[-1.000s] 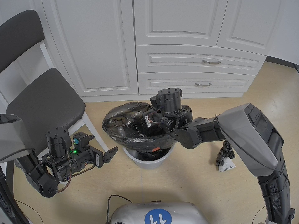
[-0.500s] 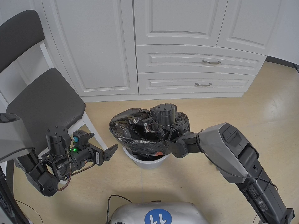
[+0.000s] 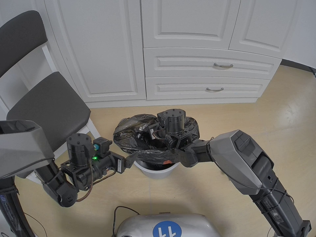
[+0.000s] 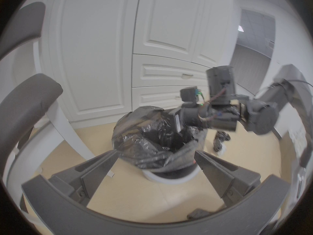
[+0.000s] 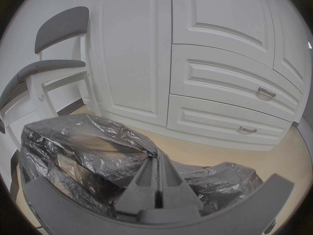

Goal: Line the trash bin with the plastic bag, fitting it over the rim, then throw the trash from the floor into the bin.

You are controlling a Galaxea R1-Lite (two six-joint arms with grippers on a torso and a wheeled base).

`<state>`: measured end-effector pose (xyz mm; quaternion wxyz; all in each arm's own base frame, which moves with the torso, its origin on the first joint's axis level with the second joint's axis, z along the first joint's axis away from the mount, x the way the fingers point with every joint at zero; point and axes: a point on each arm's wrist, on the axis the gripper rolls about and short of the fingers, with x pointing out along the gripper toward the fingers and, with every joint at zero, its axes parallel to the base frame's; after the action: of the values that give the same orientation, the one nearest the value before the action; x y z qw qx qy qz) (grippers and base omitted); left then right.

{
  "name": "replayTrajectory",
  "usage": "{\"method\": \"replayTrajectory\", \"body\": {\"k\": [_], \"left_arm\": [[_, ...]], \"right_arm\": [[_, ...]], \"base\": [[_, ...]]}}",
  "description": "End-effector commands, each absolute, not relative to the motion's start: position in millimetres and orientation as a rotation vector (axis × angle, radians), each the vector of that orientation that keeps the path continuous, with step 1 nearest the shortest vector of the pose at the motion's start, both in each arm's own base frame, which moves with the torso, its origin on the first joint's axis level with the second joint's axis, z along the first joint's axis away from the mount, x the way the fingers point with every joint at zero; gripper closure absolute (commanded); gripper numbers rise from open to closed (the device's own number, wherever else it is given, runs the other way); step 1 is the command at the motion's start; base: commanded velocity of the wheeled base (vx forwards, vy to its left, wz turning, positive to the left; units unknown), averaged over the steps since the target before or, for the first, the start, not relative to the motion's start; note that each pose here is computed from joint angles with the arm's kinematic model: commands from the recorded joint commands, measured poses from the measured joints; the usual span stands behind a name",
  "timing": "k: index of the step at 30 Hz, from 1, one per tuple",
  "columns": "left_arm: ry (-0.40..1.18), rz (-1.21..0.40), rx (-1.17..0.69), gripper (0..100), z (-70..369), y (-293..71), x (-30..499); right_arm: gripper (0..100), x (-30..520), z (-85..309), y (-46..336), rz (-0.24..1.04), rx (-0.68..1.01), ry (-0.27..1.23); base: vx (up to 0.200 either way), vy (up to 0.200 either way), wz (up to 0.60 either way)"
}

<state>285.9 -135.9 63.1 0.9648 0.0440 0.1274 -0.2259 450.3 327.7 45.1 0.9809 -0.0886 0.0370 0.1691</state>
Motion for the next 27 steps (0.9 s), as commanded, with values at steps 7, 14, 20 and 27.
{"method": "replayTrajectory", "body": {"k": [7,14,20,27], "left_arm": [[0.430,-0.239,-0.197,0,43.3,-195.6,325.3],[0.568,-0.106,-0.438,0,70.4,-202.6,334.4],[0.538,-0.083,-0.545,0,81.9,-203.7,344.3],[0.514,-0.074,-0.627,0,88.3,-203.7,351.3]], "right_arm": [[100,449.0,60.6,326.4,0.330,-0.168,0.056],[100,451.1,63.9,322.7,0.322,-0.170,0.058],[100,450.6,63.9,323.4,0.324,-0.170,0.057],[100,446.0,64.4,329.4,0.336,-0.171,0.058]], "base": [[0.000,0.000,0.00],[0.000,0.000,0.00],[0.000,0.000,0.00],[0.000,0.000,0.00]]}}
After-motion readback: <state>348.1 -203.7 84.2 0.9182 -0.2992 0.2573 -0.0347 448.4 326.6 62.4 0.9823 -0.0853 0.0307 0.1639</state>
